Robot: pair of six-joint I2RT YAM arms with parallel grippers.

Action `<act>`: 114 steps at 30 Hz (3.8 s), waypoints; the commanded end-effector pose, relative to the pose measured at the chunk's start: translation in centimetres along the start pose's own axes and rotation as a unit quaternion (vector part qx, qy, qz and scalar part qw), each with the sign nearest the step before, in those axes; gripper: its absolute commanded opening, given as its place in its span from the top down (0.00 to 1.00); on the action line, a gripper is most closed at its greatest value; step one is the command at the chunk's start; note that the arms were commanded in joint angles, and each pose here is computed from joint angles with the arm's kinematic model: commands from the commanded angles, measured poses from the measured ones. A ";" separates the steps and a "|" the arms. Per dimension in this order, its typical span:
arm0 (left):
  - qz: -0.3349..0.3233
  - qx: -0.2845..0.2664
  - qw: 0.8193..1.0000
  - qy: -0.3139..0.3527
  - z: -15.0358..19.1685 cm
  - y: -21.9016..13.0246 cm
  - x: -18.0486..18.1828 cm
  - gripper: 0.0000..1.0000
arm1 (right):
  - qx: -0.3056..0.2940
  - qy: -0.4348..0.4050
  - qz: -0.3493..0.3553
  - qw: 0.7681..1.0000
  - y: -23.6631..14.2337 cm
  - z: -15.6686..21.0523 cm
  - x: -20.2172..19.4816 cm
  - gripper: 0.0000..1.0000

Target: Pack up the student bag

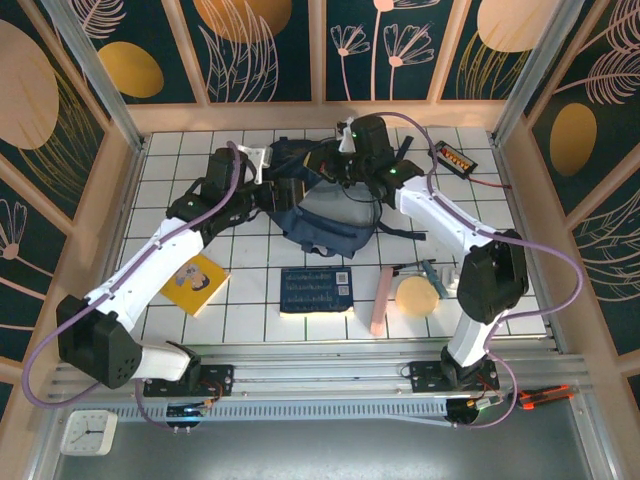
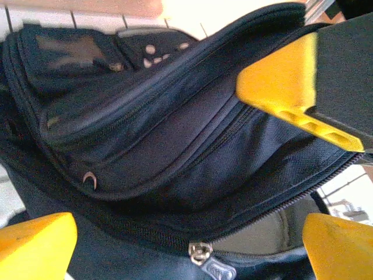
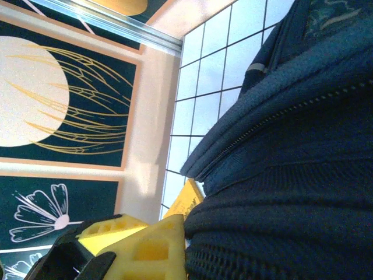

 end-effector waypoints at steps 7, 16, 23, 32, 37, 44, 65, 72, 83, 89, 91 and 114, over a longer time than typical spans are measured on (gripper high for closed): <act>-0.046 -0.017 0.983 0.180 -1.6 2.2 0.4 0.01 | 0.026 -0.026 -0.111 0.993 -0.4 -0.3 6.0 1.00; -0.063 0.011 0.988 0.142 -3.1 6.1 1.2 0.90 | 0.063 -0.019 -0.109 0.992 0.7 0.4 5.4 1.00; -0.081 0.037 0.991 0.095 -3.5 7.3 1.7 1.00 | -0.027 0.001 -0.036 0.999 -2.3 -0.1 1.1 0.29; -0.069 0.026 0.997 0.001 -4.6 8.0 2.9 1.00 | -0.014 -0.083 0.033 0.996 -1.2 5.0 -5.1 0.36; -0.049 0.021 0.999 0.001 -5.6 8.3 2.6 1.00 | 0.002 -0.249 0.080 0.965 0.9 7.1 -6.7 0.30; -0.029 0.009 0.999 -0.034 -6.5 7.6 3.0 1.00 | 0.058 -0.317 0.176 0.930 4.7 7.9 -10.8 0.36; -0.103 -0.037 0.993 -0.034 -8.1 4.5 7.6 1.00 | 0.118 -0.248 0.197 0.941 5.7 7.8 -13.4 0.29; -0.091 -0.018 0.995 -0.046 -4.5 4.9 7.6 1.00 | 0.166 -0.140 0.193 0.957 1.6 8.6 -10.5 0.24; -0.069 0.018 0.993 -0.091 2.5 5.0 7.4 1.00 | 0.234 -0.014 0.290 0.928 -2.5 11.7 -17.8 0.22; -0.061 0.036 0.990 -0.124 6.2 5.2 7.3 1.00 | 0.241 0.004 0.328 0.913 -1.9 12.5 -21.8 0.23; -0.060 0.040 0.989 -0.130 7.0 5.3 7.2 1.00 | 0.242 0.004 0.336 0.910 -1.6 12.6 -22.5 0.23; -0.060 0.145 0.957 -0.243 20.4 7.1 4.7 1.00 | 0.243 0.012 0.279 0.929 0.9 12.2 -20.6 0.36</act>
Point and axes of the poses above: each hand's point on the last joint's axis, 136 mm out from that joint toward the fingers, its own y axis out along the fingers, its own x axis along the line the jaws close on, z = x × y, the point moved 8 cm from there along -y, back along the fingers, and after that the axes turned 14 degrees about y, right-handed, at the moved point
